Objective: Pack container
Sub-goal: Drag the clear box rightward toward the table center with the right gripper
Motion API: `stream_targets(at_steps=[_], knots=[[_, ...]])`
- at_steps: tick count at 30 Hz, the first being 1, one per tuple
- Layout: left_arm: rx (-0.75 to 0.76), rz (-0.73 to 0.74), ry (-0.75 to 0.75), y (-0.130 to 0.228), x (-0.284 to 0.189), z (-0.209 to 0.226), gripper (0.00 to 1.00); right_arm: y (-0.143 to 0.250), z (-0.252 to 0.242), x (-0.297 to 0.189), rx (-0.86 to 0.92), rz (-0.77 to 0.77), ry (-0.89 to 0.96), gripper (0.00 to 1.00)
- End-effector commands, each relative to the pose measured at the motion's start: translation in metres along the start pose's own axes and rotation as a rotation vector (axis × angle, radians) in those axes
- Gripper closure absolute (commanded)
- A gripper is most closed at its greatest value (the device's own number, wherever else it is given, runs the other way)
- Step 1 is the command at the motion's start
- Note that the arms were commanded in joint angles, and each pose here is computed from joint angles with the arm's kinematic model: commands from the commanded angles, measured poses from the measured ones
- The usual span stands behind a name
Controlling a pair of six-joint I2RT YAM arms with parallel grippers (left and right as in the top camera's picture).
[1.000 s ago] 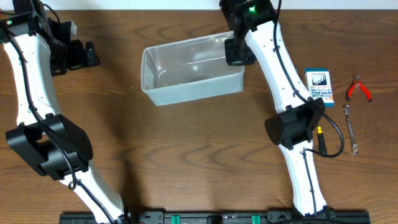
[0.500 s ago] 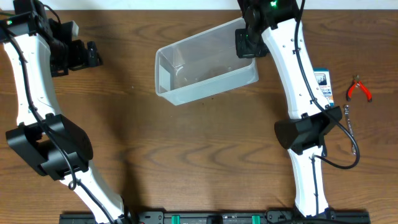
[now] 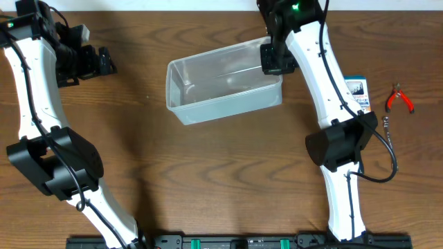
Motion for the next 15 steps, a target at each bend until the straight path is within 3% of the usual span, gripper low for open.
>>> stream_targets(at_steps=[1, 15], knots=[[0.006, 0.002, 0.018, -0.001, 0.001, -0.002, 0.02, 0.006, 0.004, -0.012, -0.021, -0.012, -0.022, 0.99], [0.006, 0.002, 0.018, -0.001, 0.001, -0.002, 0.02, 0.015, 0.006, 0.016, -0.043, 0.077, 0.029, 0.99]])
Point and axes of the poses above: each gripper's point midway between its finger pads, its own x axis out along the fingers, its own z axis along the line the jaws close on, y = z × x, the point moved 8 cm from there along -x, back along the fingers, and after that the axes turned 6 degrees about x, right-handed, at the moved point
